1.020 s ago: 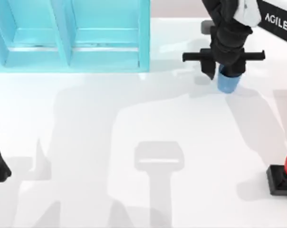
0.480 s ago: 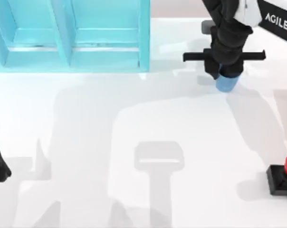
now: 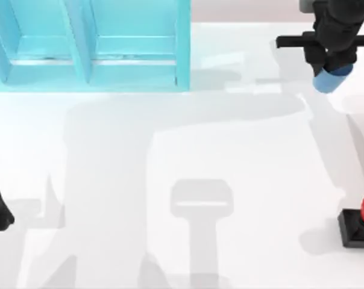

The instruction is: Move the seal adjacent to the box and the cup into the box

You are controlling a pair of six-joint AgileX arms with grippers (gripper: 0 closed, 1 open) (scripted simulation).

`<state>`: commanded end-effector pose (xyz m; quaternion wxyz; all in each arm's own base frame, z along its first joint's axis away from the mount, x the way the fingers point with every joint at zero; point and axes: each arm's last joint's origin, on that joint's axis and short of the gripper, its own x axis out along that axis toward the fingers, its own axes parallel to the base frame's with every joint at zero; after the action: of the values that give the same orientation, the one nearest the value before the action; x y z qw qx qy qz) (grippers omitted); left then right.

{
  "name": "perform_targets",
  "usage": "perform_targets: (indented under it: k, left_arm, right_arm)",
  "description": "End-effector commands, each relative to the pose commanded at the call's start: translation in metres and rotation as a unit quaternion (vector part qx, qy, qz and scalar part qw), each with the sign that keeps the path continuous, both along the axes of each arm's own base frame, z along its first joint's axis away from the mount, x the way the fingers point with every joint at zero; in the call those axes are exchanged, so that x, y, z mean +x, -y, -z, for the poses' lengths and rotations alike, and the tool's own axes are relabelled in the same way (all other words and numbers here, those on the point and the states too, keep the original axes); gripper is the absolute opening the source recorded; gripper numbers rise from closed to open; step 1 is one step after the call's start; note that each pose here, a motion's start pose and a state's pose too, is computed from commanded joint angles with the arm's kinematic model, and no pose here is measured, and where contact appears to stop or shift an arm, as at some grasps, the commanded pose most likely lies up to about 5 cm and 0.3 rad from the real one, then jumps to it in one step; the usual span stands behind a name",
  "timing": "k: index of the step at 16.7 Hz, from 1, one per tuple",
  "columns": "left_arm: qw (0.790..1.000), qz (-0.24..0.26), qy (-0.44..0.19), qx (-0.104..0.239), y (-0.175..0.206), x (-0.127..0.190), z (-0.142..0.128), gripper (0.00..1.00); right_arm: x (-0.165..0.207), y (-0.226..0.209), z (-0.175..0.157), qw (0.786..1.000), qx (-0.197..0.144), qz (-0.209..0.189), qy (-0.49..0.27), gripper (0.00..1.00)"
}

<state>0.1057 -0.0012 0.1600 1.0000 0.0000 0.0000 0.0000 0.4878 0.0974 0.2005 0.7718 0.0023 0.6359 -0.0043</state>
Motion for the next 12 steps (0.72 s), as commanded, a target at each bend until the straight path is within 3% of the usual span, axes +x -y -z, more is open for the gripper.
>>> perform_targets:
  k: [3, 9, 12]
  left_arm:
    - [1.0, 0.0, 0.0, 0.0, 0.0, 0.0, 0.0, 1.0]
    - [1.0, 0.0, 0.0, 0.0, 0.0, 0.0, 0.0, 1.0]
    - [1.0, 0.0, 0.0, 0.0, 0.0, 0.0, 0.0, 1.0]
  right_arm:
    - [-0.005, 0.031, -0.031, 1.0, 0.0, -0.001, 0.003, 0.0]
    - [-0.007, 0.035, -0.034, 1.0, -0.002, -0.003, 0.004, 0.0]
    - [-0.019, 0.058, -0.046, 1.0, -0.008, -0.005, 0.004, 0.0]
